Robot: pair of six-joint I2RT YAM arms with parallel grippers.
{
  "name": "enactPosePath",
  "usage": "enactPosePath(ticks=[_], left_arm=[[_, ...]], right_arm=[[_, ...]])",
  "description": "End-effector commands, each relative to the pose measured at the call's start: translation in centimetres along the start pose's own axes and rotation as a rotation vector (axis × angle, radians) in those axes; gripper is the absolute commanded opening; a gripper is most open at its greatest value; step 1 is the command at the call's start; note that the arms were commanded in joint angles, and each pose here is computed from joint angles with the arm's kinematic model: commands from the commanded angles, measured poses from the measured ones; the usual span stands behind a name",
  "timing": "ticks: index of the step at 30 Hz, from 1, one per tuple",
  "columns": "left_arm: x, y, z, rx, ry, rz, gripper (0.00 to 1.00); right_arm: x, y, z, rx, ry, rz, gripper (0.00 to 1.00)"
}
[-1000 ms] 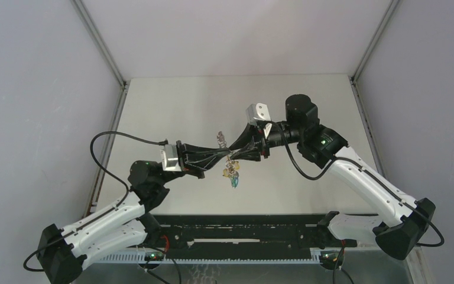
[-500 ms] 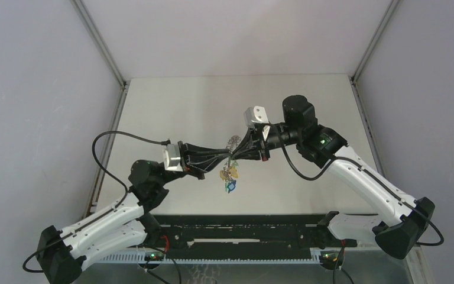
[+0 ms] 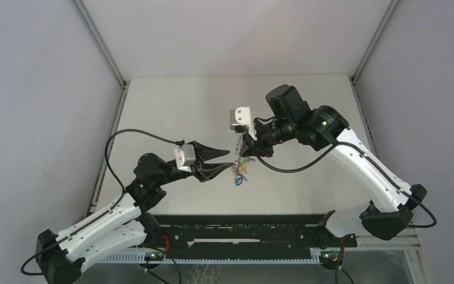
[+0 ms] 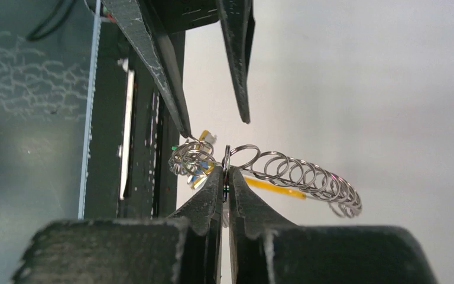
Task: Put the keys on the keyring
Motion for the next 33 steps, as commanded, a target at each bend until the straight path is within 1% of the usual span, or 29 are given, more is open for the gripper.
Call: enactPosePath(ticks=[1,3,6,13,16,19,26,30,33], left_arm=[[2.1,1.1,0.2,-0.058,0.03,-0.016,0.43],[2.0,1.3,0.1,-0.074,0.024,-0.01,0.39],[1.8,1.6,0.1,-0.095,0.016,-0.002,0.28],[1.4,1.8,-0.5,-0.167,0.003,0.002,0.21],[1.4,1.8,-0.6,-0.169,0.001,0.0,0.21],[1.5,2.0,-0.4,-0.163,0.003,-0.005,0.26],[1.1,2.5,-0.3,-0.181,-0.021,0.01,0.26],[0.5,2.6,0.1,-0.143,-0.033,0.026,0.27],[0.2,2.7,0.5,-0.106,-0.039,0.039,0.31]], right_arm=[[-0.7,-0.5,0.3,-0.067,-0.027,0.179,0.0],[-0.5,-0.3,0.3,-0.07,-0.035,0.189,0.0],[-0.3,-0.2,0.4,-0.07,-0.048,0.196,0.0],[0.0,0.0,0.5,-0.064,-0.072,0.188,0.0],[0.0,0.0,0.5,-0.063,-0.077,0.188,0.0],[0.0,0.2,0.7,-0.05,-0.084,0.19,0.0],[0.4,0.3,1.1,-0.037,-0.105,0.174,0.0],[0.6,0.2,1.4,-0.031,-0.121,0.162,0.0],[0.8,0.1,1.6,-0.026,-0.132,0.151,0.0]])
Point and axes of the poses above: each gripper's point midway between its finger pads, its own y axis out along the fingers, its own z axis along the line the jaws close on, x = y × z, the point moved 7 cm from there along -y, back along the fingers, and after that the axes turned 5 degrees about y, right-handed, at the moved point
